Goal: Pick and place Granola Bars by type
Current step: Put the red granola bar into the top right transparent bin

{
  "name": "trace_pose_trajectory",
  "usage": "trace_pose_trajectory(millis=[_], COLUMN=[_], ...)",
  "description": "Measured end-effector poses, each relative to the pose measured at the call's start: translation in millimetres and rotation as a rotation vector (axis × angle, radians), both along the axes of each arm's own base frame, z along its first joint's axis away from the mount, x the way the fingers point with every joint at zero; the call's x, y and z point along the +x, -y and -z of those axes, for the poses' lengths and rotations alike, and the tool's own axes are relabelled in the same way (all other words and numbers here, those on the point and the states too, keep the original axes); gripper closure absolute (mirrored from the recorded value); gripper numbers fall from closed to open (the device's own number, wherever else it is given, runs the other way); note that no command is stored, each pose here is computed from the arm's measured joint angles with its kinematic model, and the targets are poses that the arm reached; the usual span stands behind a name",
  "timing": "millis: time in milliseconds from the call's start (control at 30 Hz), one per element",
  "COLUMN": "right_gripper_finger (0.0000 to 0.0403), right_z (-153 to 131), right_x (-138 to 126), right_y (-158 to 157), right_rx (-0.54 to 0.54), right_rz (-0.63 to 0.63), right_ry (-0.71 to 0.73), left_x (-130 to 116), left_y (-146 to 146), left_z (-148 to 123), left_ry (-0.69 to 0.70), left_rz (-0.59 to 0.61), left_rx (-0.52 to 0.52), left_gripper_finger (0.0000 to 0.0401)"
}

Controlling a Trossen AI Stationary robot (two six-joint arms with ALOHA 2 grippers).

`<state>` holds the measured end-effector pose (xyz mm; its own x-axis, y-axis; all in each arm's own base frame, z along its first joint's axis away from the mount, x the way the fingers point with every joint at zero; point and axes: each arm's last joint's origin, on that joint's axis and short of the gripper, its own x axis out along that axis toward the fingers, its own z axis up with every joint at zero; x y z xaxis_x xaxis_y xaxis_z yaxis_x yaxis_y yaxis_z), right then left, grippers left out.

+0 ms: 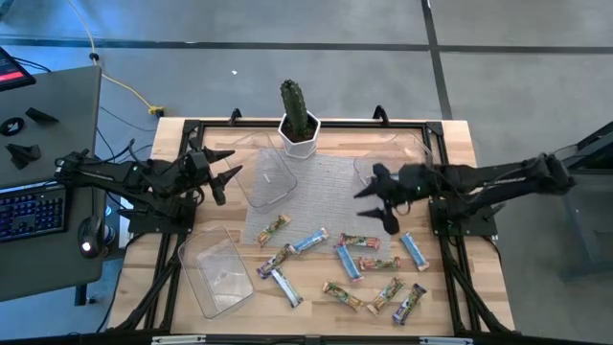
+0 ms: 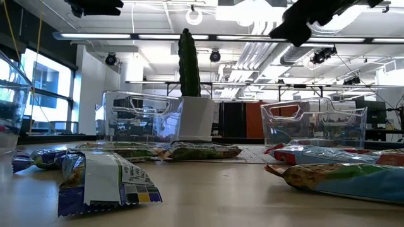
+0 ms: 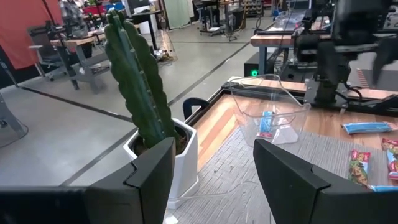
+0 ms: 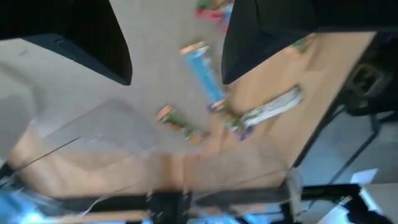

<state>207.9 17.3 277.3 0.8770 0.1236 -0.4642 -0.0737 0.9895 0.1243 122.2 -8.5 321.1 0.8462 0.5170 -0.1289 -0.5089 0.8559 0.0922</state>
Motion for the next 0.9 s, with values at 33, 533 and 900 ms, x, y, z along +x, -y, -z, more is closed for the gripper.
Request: trace_pose_trajectory(millis=[33,533,900], right_gripper_finger=[0.0178,0.0183,0.0182], right_z=[2,80,130], right_x=[-2,6,23], right_y=[-7,-75,-79], right_rx=[0.013,-0.03,-0.196], right_rz=[-0.014,-0.072,0.034], right_ry=[-0.022,-0.564,-0.715], left_x=[0,0,1], left_y=[0,0,1], left_z=[0,-2,-2], left_ry=[0.003,0.034,0.032], left_rz=[0.0,-0.005,0.022], left_rx=[-0.002,-0.03,-0.034], left_gripper_finger=[0.0188,0.0188,0.0188])
